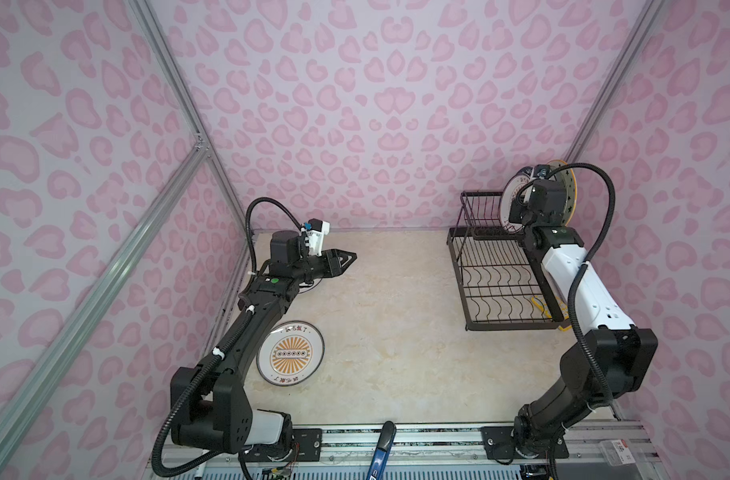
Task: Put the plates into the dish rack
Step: 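Open the right gripper and withdraw it while the left reaches the white plate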
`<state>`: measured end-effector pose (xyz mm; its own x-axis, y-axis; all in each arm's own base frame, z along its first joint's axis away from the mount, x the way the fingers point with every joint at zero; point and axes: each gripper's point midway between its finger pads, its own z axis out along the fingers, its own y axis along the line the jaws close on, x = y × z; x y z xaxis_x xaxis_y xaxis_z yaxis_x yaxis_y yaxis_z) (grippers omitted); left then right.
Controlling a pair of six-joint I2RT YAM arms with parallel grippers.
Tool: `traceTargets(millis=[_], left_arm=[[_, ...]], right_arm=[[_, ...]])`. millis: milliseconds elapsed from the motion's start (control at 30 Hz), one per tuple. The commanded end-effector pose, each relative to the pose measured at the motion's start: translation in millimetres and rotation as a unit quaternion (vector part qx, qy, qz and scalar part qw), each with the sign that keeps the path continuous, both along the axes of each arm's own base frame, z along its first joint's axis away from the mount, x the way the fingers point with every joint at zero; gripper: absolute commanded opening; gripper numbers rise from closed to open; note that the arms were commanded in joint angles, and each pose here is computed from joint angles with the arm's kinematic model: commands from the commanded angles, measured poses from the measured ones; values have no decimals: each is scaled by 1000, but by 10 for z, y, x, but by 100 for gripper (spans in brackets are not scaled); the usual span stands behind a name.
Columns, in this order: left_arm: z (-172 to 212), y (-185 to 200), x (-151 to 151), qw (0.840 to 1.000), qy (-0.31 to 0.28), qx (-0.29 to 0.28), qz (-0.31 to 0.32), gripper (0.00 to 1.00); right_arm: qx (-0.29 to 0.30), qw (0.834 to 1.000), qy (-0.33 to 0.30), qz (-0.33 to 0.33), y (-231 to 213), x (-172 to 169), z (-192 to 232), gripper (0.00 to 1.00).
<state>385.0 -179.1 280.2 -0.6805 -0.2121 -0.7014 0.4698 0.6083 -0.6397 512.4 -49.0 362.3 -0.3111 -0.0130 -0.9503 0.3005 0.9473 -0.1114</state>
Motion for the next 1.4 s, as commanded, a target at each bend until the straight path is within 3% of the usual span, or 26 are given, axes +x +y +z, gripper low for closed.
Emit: traceTargets(millis=[0, 267, 667, 1067, 1367], left_arm=[[46, 34, 6, 1000, -16, 7, 7, 44], [-2, 144, 40, 999, -7, 16, 38, 44], [-337, 658, 217, 982, 58, 61, 172, 45], [-950, 1186, 306, 950, 148, 36, 273, 46], [-1444, 1424, 329, 926, 202, 19, 318, 45]], right_arm=[[3, 1000, -4, 5, 19, -39, 42, 34], [19, 999, -38, 22, 79, -201, 288, 39], [62, 989, -112, 72, 267, -572, 679, 46], [124, 974, -59, 180, 881, -653, 68, 45], [201, 927, -30, 316, 1841, -1033, -311, 45]])
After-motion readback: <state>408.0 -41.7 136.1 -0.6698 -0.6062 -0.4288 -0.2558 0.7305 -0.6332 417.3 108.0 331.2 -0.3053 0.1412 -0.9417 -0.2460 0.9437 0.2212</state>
